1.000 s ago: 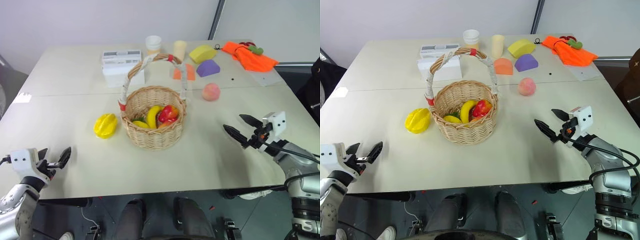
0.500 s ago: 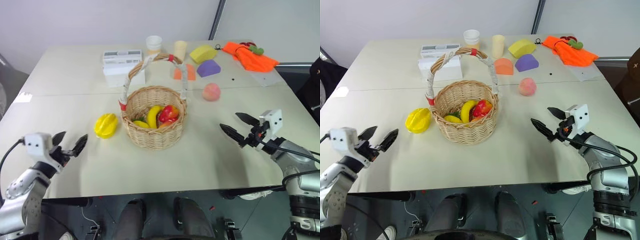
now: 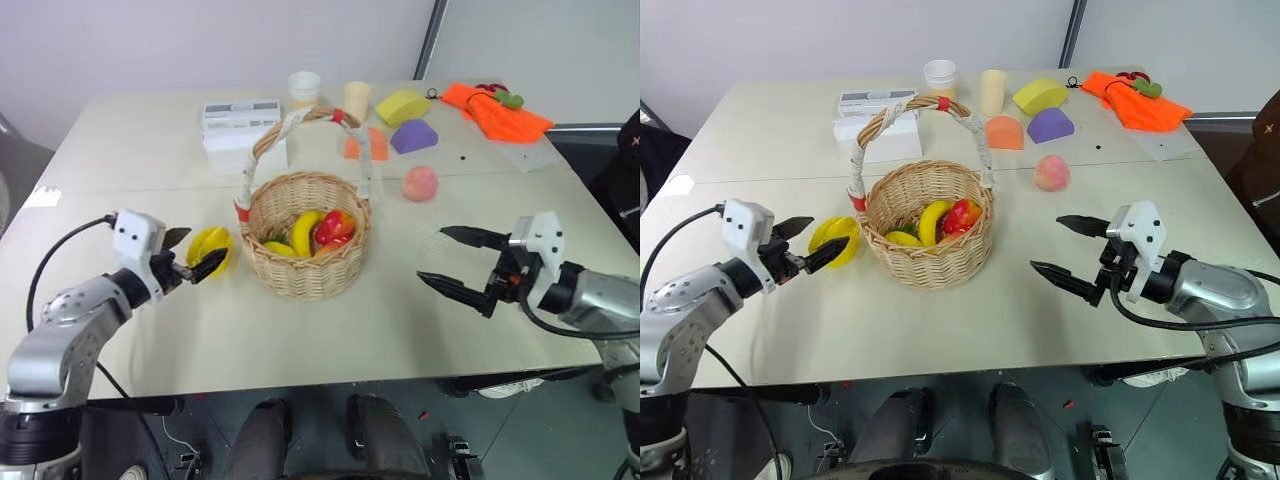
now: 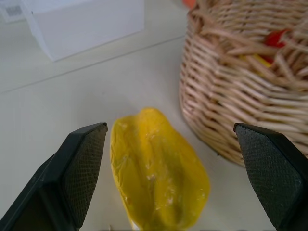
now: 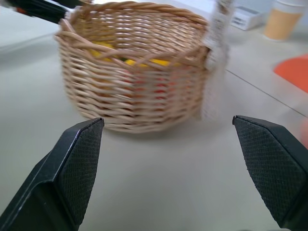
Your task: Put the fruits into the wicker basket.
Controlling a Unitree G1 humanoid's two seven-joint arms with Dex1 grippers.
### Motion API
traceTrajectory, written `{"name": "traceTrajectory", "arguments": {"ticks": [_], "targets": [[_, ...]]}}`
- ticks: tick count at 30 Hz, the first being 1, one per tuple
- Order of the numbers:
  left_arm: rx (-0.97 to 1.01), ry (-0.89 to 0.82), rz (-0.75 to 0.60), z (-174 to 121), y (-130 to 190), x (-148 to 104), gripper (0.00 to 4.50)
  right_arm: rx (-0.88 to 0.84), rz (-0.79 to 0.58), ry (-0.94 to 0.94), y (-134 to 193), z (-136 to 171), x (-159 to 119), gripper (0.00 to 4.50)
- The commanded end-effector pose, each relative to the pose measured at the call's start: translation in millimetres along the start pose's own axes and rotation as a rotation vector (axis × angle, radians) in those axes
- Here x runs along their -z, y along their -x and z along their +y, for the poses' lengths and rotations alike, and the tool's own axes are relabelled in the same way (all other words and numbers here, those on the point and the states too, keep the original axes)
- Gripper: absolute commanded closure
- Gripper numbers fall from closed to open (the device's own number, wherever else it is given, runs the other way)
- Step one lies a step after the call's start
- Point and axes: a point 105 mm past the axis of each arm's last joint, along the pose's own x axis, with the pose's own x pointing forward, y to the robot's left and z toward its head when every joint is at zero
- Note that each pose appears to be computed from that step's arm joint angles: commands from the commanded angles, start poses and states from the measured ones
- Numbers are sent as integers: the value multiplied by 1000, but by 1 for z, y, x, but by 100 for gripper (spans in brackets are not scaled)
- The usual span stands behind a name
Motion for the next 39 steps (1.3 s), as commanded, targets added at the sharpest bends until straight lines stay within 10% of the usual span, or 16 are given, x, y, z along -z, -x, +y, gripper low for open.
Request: {"name": "traceTrajectory", "arguments": {"ticks": [1,11,17,25,32,39], "targets": [[-41,-42,39,4,-5,-2,0,-77,-33,69,-5,14,-26,3],[-89,0,124,0,-17,15,0,-220,-114,114,-33,39,-53,3],[-99,-14,111,3,-16,13,222,-232,-110,114,-35,41,-51,0],[-99,-44,3,28,27,-10,234,-214,-123,130,-32,37,-56,0],[426,-7,-79,-46,69,-57,234,-155,-96,141,-23,15,-54,0],[552,-54,-132,-100,29,-88,234,-113,-80,161,-19,1,-52,0]]}}
